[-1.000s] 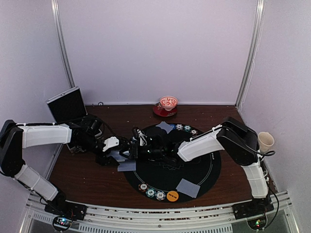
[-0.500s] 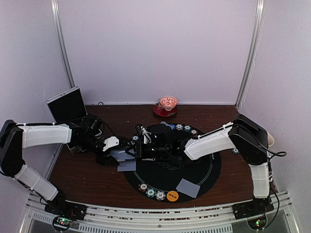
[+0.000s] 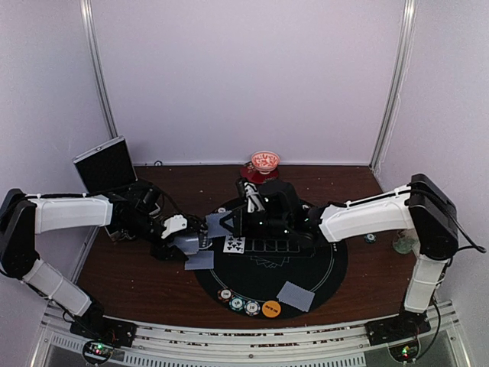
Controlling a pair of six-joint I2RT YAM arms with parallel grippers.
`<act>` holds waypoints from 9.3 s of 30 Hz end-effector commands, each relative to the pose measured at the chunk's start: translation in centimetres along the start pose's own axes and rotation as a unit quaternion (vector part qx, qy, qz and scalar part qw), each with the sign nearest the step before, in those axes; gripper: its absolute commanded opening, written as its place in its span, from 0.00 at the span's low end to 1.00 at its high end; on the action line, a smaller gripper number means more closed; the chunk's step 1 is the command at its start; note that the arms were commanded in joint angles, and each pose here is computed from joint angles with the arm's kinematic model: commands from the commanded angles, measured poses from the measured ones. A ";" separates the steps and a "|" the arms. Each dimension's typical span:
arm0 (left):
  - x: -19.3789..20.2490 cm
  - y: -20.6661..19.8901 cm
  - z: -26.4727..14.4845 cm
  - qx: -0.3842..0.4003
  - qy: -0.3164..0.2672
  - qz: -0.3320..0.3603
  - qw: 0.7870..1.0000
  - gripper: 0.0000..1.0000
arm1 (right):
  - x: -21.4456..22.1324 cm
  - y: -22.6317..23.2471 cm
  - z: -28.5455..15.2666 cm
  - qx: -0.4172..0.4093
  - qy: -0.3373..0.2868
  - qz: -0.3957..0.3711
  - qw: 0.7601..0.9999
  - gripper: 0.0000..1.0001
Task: Distribute texas hold em gaming equipment
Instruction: Pick up the poker card from the face-down deck piles, then flop the poker card into the community card area, then pick up the poker card from the face-down deck piles.
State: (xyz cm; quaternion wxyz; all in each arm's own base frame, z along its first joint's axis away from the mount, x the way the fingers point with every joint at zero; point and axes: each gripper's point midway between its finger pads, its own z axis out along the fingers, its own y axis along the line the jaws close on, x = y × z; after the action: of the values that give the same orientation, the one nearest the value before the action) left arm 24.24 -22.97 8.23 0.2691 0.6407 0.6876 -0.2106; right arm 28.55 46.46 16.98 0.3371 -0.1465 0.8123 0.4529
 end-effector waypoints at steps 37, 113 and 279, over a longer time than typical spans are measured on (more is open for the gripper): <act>-0.7 -0.1 -0.2 0.002 -0.015 0.008 1.000 0.58 | 4.5 -16.6 -1.6 0.072 0.093 0.169 0.979 0.00; -0.8 0.0 -0.5 -0.002 -0.017 0.009 1.000 0.58 | 2.1 -10.9 -1.5 0.356 0.149 -0.584 0.714 0.00; -1.0 -0.2 -0.9 0.000 -0.022 0.012 1.000 0.58 | 6.1 -2.8 7.5 0.007 0.082 0.077 0.994 0.28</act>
State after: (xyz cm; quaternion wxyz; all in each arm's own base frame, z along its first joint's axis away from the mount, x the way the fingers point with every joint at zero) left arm 24.25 -22.60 8.60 0.2712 0.6392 0.6901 -0.2039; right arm 26.85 54.89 11.25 0.2243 -0.1450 0.8079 0.5253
